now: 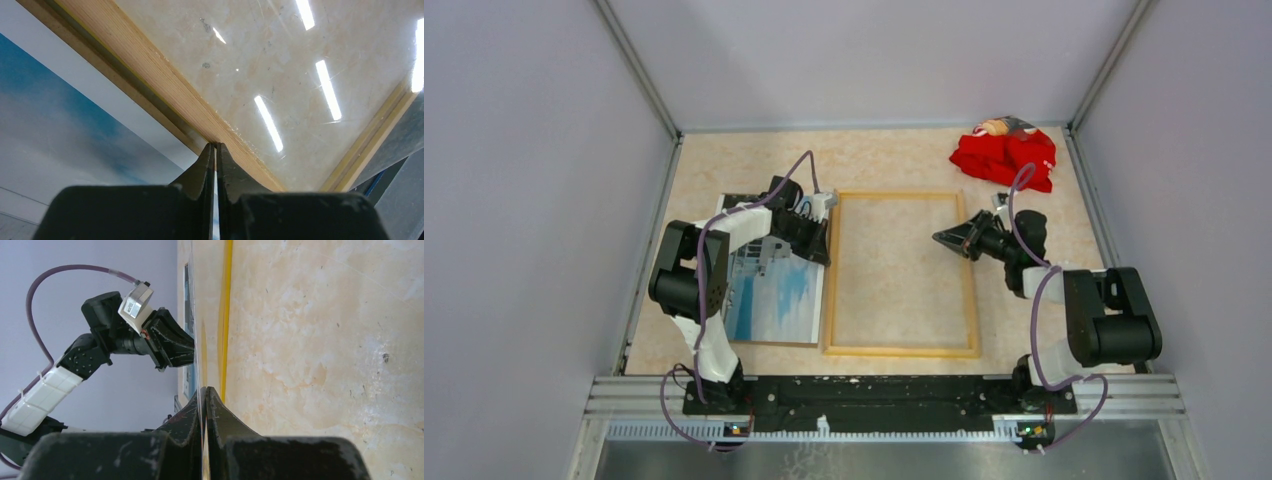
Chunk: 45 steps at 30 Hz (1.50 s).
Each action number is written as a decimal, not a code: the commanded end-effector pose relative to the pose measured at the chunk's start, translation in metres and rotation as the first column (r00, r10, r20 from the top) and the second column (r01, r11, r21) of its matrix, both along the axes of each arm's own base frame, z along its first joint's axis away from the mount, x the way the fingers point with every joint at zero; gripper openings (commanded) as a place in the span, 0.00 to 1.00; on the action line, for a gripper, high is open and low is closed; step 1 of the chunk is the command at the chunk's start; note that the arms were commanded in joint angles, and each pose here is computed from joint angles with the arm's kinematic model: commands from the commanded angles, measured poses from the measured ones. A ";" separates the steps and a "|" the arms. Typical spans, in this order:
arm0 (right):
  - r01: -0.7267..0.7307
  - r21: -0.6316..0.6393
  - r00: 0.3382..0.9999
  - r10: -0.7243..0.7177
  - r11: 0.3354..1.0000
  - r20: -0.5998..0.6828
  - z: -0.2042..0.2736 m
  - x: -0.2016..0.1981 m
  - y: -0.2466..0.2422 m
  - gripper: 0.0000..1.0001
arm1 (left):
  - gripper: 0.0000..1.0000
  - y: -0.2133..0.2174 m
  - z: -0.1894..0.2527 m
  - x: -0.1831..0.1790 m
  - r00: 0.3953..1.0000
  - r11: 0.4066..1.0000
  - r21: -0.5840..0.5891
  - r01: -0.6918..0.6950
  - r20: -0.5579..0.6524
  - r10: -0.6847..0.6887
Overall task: Put the photo into the frame
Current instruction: Place the photo frame item in the photo frame.
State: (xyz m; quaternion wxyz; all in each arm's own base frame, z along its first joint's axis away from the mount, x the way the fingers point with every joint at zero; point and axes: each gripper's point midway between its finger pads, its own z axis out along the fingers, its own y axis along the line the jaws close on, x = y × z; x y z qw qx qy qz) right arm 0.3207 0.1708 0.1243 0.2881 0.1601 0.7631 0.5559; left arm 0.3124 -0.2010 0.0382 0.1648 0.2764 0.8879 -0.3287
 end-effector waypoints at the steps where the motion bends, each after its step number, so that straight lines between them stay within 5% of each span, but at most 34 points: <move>1: -0.019 0.015 0.998 0.018 1.000 0.064 0.012 -0.001 0.014 0.00 | 0.07 -0.004 -0.011 -0.002 1.000 0.999 0.022 0.026 -0.004 -0.026; 14: -0.041 0.033 0.996 0.038 0.999 0.086 0.025 -0.006 0.030 0.00 | 0.06 -0.004 -0.011 -0.002 1.000 0.999 0.020 0.030 -0.004 -0.030; 45: -0.009 -0.254 1.000 0.004 0.967 -0.020 -0.023 -0.002 0.009 0.00 | 0.04 -0.004 -0.009 -0.003 0.999 0.999 0.021 0.037 0.006 -0.037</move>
